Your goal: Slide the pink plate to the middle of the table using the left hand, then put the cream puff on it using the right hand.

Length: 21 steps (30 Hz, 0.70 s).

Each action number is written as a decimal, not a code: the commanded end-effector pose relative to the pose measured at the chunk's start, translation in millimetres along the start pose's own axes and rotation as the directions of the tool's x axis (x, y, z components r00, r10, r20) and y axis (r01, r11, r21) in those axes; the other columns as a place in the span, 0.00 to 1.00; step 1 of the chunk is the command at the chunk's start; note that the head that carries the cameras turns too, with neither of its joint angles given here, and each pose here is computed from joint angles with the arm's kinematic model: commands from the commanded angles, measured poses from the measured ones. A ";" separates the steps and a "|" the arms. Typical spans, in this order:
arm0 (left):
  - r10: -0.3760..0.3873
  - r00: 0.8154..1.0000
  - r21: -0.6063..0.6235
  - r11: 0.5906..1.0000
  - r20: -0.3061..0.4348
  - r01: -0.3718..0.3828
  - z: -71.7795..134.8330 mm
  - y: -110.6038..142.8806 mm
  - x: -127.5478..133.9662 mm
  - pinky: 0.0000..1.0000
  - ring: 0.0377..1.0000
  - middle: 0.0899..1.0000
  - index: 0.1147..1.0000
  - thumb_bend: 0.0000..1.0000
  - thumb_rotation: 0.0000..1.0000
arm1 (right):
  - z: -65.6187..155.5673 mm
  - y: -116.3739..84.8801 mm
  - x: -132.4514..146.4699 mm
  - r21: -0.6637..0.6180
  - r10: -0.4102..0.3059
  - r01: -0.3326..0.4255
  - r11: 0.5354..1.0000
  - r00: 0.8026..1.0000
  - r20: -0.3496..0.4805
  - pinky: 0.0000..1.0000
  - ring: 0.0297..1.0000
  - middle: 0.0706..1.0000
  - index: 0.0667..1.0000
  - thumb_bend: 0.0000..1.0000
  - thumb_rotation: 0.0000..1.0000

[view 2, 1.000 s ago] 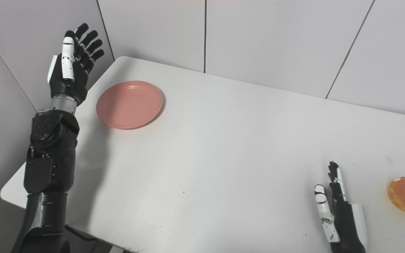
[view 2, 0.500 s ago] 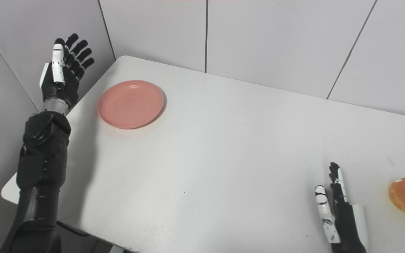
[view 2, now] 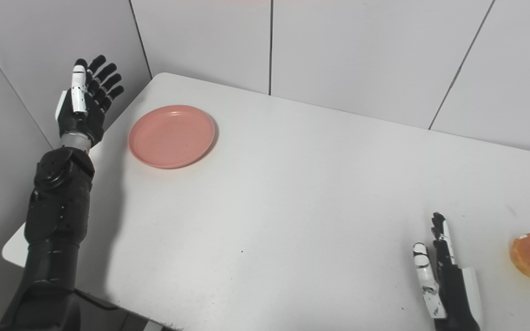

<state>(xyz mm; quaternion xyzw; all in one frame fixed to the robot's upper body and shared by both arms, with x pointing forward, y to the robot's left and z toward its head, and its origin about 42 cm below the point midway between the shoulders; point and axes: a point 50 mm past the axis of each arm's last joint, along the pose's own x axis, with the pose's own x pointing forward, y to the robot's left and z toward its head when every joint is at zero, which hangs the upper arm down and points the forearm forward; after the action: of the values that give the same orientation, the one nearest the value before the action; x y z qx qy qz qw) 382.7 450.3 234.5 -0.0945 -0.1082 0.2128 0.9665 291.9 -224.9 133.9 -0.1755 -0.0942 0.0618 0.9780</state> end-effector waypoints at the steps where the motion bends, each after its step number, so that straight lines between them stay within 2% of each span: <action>1: -0.011 0.995 0.012 1.000 0.094 0.010 25.5 -1.6 12.6 0.86 0.86 0.85 0.84 0.40 1.00 | -1.6 -2.8 -7.3 -0.013 -0.001 0.001 1.000 1.000 -0.018 1.00 1.00 1.00 1.00 0.06 1.00; 7: 0.006 0.998 0.005 1.000 0.060 -0.006 11.0 0.6 16.2 0.87 0.85 0.84 0.83 0.39 1.00 | 0.4 -2.8 -7.7 -0.011 -0.006 0.006 1.000 1.000 -0.021 1.00 1.00 1.00 1.00 0.06 1.00; 10: -0.003 0.999 -0.002 1.000 0.040 0.003 2.3 3.1 17.2 0.89 0.88 0.87 0.85 0.38 1.00 | 0.6 -2.8 -7.8 -0.010 -0.007 0.006 1.000 1.000 -0.025 1.00 1.00 1.00 1.00 0.06 1.00; 17: 0.028 0.999 -0.012 1.000 0.044 -0.027 -13.0 9.5 20.7 0.84 0.87 0.85 0.83 0.39 1.00 | 0.3 -3.5 -8.1 -0.016 -0.004 0.004 1.000 1.000 -0.017 1.00 1.00 1.00 1.00 0.05 1.00; 21: 0.028 0.999 -0.020 0.999 0.025 -0.027 -19.6 11.6 23.2 0.86 0.87 0.85 0.84 0.39 1.00 | 2.0 -3.4 -8.3 -0.011 -0.003 0.003 1.000 1.000 -0.022 1.00 1.00 1.00 1.00 0.05 1.00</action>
<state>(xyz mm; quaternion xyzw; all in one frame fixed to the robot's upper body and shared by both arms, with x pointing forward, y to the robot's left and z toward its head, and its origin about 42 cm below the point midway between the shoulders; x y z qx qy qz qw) 393.1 460.5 184.0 -0.1127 -0.0663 0.2352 0.9631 286.9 -226.0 134.3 -0.1795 -0.0893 0.0588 0.9779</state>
